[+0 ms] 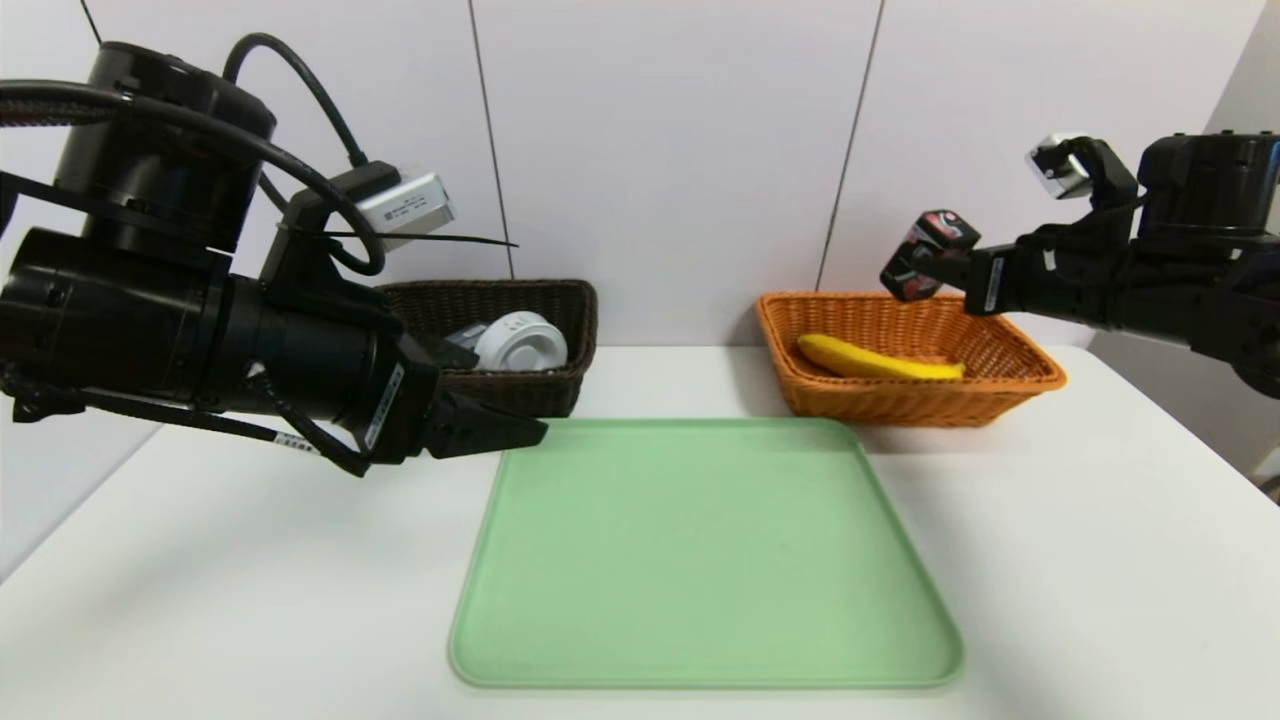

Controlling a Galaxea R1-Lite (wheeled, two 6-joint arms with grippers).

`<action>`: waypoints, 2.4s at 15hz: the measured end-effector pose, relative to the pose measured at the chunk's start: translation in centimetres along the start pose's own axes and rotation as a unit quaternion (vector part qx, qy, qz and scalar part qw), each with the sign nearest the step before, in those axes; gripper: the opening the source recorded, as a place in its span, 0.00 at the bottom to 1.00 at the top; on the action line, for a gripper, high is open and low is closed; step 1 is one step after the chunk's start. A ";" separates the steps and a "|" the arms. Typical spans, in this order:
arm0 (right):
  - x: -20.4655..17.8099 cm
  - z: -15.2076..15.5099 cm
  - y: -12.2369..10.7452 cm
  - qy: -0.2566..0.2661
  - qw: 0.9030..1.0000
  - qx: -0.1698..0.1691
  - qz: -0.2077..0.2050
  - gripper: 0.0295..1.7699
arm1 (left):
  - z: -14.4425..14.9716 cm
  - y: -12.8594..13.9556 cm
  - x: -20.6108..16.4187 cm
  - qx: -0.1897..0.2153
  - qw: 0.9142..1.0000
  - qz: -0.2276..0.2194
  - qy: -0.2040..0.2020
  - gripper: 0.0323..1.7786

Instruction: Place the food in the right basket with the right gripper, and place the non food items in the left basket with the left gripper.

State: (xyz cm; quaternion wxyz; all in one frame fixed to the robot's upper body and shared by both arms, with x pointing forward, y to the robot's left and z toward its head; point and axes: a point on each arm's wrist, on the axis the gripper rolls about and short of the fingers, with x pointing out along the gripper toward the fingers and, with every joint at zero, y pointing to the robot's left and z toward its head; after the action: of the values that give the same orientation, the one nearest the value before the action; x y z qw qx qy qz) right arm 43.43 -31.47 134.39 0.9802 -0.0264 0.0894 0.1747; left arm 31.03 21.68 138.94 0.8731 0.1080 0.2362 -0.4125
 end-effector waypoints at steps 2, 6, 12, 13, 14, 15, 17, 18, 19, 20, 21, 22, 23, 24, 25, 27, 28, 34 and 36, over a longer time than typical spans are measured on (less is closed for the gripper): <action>1.0 -1.0 -2.2 0.014 0.999 0.006 -0.036 0.38 | 0.0 0.0 0.0 0.001 1.000 0.000 0.000 0.95; 3.4 -3.1 -5.1 0.042 0.993 0.016 -0.106 0.38 | 0.0 0.0 0.1 0.001 1.000 -0.001 0.001 0.95; 6.0 -5.3 -6.6 0.068 0.988 0.020 -0.139 0.38 | 0.0 0.1 0.1 0.000 1.000 0.000 0.002 0.95; 6.2 -5.6 -6.6 0.070 0.988 0.021 -0.139 0.38 | 0.0 0.1 0.2 -0.001 1.000 0.000 0.002 0.95; 6.5 -5.9 -6.7 0.073 0.987 0.021 -0.139 0.38 | -0.1 0.1 0.2 -0.001 1.000 -0.001 0.003 0.95; 6.6 -6.1 -6.8 0.076 0.987 0.021 -0.138 0.38 | -0.1 0.1 0.2 -0.001 1.000 -0.001 0.004 0.95; 6.9 -6.4 -6.8 0.079 0.987 0.022 -0.138 0.38 | -0.1 0.1 0.3 -0.002 1.000 -0.001 0.004 0.95; 7.0 -6.4 -6.9 0.079 0.987 0.022 -0.138 0.44 | -0.1 0.1 0.3 -0.002 1.000 -0.001 0.005 0.95; 7.0 -6.5 -6.9 0.080 0.987 0.022 -0.138 0.50 | -0.1 0.1 0.3 -0.003 1.000 -0.001 0.005 0.95; 7.0 -6.5 -6.9 0.080 0.987 0.022 -0.138 0.55 | -0.1 0.1 0.3 -0.003 1.000 -0.001 0.005 0.95; 7.0 -6.5 -6.9 0.081 0.987 0.023 -0.137 0.61 | -0.1 0.1 0.3 -0.003 1.000 -0.001 0.005 0.95; 6.9 -6.5 -6.8 0.082 0.987 0.023 -0.136 0.65 | -0.1 0.1 0.3 -0.003 1.000 -0.001 0.005 0.95; 6.9 -6.5 -6.8 0.082 0.987 0.023 -0.136 0.69 | -0.1 0.1 0.3 -0.003 1.000 -0.001 0.005 0.95; 6.7 -6.3 -6.8 0.081 0.987 0.024 -0.134 0.72 | -0.1 0.1 0.3 -0.003 1.000 -0.001 0.005 0.95; 6.5 -6.2 -6.7 0.081 0.988 0.024 -0.132 0.75 | -0.1 0.1 0.2 -0.004 1.000 0.000 0.004 0.95; 5.7 -5.4 -6.3 0.080 0.988 0.023 -0.128 0.80 | 0.0 0.1 -0.2 -0.005 1.000 0.004 -0.002 0.95; 5.2 -4.9 -6.0 0.082 0.988 0.025 -0.124 0.82 | 0.0 0.3 -0.7 -0.008 1.000 0.011 -0.007 0.95; -0.4 -0.5 -2.6 0.115 0.989 0.032 -0.090 0.90 | 0.1 0.6 -5.8 -0.075 0.992 0.079 -0.060 0.95; -3.1 0.9 -1.2 0.119 0.989 0.030 -0.086 0.91 | -0.4 0.4 -7.7 -0.105 0.984 0.126 -0.077 0.95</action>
State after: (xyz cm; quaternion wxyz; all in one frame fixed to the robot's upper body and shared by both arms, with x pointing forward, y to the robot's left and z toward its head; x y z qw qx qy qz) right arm 41.13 -33.58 135.92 0.9742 -0.0251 0.2082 0.0830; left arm 27.00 27.28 142.49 0.9401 0.0128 0.1948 -0.2794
